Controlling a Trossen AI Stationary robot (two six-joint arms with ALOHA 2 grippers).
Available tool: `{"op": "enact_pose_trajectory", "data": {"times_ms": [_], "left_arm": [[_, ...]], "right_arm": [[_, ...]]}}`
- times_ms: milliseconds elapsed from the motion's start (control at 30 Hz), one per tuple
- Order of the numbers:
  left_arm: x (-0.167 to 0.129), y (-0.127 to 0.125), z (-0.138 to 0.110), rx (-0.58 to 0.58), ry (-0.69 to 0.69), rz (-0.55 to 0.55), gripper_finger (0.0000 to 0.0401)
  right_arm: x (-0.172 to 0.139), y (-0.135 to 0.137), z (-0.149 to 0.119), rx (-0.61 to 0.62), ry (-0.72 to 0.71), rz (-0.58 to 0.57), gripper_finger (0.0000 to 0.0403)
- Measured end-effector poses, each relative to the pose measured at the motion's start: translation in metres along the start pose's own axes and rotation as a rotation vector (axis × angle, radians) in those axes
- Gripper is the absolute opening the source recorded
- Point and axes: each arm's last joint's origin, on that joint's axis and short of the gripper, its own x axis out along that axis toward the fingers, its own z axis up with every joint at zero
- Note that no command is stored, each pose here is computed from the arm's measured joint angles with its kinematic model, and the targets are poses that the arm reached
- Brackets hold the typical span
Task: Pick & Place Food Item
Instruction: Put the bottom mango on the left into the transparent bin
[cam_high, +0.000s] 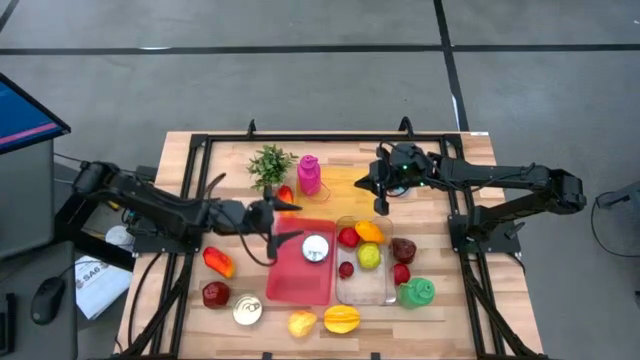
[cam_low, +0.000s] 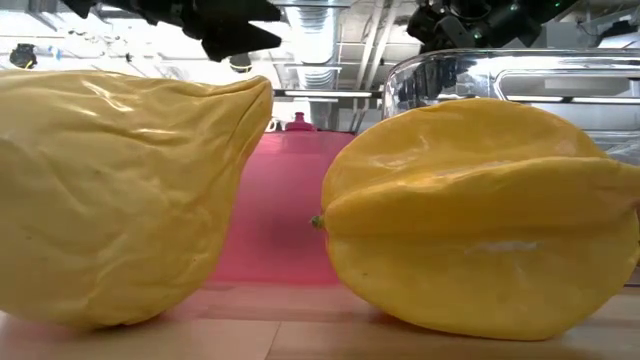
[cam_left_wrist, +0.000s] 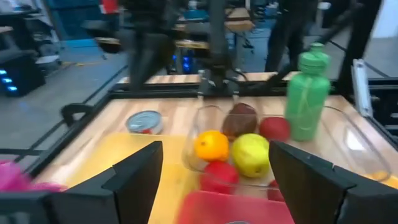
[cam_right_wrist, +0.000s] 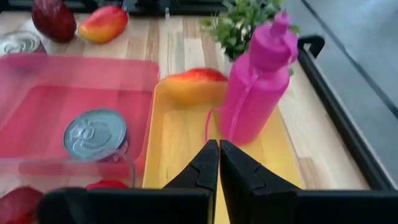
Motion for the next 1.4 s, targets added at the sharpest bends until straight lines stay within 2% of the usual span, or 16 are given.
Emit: {"op": "enact_pose_trajectory", "data": {"times_ms": [267,400,500,767,833,1033,1300,1400], "left_arm": [[-0.018,0.032,-0.005,-0.058,-0.033,0.171,0.0259],[-0.026,0.043,-0.006,-0.099,-0.051,0.212,0.0246],[-0.034,0.047,-0.007,-0.106,-0.015,0.222,0.0236],[-0.062,0.053,-0.022,-0.281,0.168,0.248,0.0215],[-0.068,0.053,-0.027,-0.307,0.226,0.234,0.0211],[-0.083,0.050,-0.039,-0.249,0.407,0.065,0.0204],[-0.090,0.051,-0.054,-0.194,0.574,0.071,0.0210],[-0.093,0.050,-0.058,-0.195,0.642,0.009,0.0211]], "right_arm": [[0.000,0.001,-0.005,0.111,0.055,0.006,0.0011],[0.000,0.001,-0.008,0.154,0.086,0.008,0.0011],[-0.001,0.002,-0.010,0.157,0.105,0.009,0.0011],[-0.001,0.002,-0.010,0.157,0.109,0.010,0.0011],[-0.001,0.002,-0.010,0.151,0.108,0.010,0.0011],[-0.001,0.002,-0.010,0.141,0.108,0.011,0.0011],[-0.001,0.002,-0.010,0.141,0.107,0.011,0.0011],[-0.001,0.002,-0.010,0.141,0.108,0.011,0.0011]]}}
